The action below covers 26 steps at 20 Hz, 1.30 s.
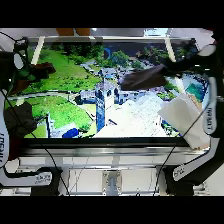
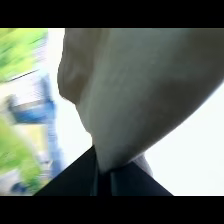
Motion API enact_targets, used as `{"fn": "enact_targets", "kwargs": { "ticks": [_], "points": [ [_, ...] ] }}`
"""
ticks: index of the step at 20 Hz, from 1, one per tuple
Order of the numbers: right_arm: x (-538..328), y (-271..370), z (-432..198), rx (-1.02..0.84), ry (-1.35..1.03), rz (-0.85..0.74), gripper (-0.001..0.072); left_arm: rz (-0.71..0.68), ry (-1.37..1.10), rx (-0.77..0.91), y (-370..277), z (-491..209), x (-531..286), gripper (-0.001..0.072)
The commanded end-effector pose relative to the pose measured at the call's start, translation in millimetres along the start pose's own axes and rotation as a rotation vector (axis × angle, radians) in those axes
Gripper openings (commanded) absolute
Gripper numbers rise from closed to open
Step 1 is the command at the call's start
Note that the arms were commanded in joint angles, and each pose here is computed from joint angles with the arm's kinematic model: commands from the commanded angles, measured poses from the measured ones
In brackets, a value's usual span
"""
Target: Fold the shirts.
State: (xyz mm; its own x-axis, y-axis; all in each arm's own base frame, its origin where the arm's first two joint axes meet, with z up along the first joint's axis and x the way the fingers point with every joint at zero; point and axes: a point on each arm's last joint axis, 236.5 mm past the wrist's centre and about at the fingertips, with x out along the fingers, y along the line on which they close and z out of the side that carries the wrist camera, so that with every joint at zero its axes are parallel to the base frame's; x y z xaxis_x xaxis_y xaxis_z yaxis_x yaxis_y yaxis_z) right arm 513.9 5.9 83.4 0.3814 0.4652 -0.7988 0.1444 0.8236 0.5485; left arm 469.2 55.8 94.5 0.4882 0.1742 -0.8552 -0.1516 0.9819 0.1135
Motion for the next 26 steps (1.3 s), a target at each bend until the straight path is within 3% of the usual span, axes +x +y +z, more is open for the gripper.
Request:
{"fn": "enact_targets", "kwargs": {
  "ticks": [1,5,9,22,23,25,26],
  "points": [
    [-116,-93,-22,0.143,-0.04,-0.224,0.0027,-0.055,0.004,-0.024,-13,-1,-1,0.0011],
    [-211,-155,-83,0.196,0.009,-0.534,0.0026,-0.113,0.011,-0.048,-27,-2,-2,0.0011],
    [-250,-175,-102,0.268,-0.053,-0.582,0.0026,-0.185,0.02,-0.077,-43,-3,-5,0.0011],
    [-161,-259,-284,0.444,0.629,-0.751,0.0032,-0.212,0.037,-0.081,-50,-7,-6,0.0011],
    [-158,-258,-285,0.445,0.633,-0.739,0.0077,-0.212,0.036,-0.081,-50,-6,-6,0.0011],
    [-161,-251,-275,0.436,0.578,-0.725,0.042,-0.212,0.034,-0.081,-50,-6,-6,0.0011],
    [-168,-246,-263,0.423,0.524,-0.724,0.0445,-0.212,0.035,-0.081,-50,-6,-6,0.001]
  ]
}}
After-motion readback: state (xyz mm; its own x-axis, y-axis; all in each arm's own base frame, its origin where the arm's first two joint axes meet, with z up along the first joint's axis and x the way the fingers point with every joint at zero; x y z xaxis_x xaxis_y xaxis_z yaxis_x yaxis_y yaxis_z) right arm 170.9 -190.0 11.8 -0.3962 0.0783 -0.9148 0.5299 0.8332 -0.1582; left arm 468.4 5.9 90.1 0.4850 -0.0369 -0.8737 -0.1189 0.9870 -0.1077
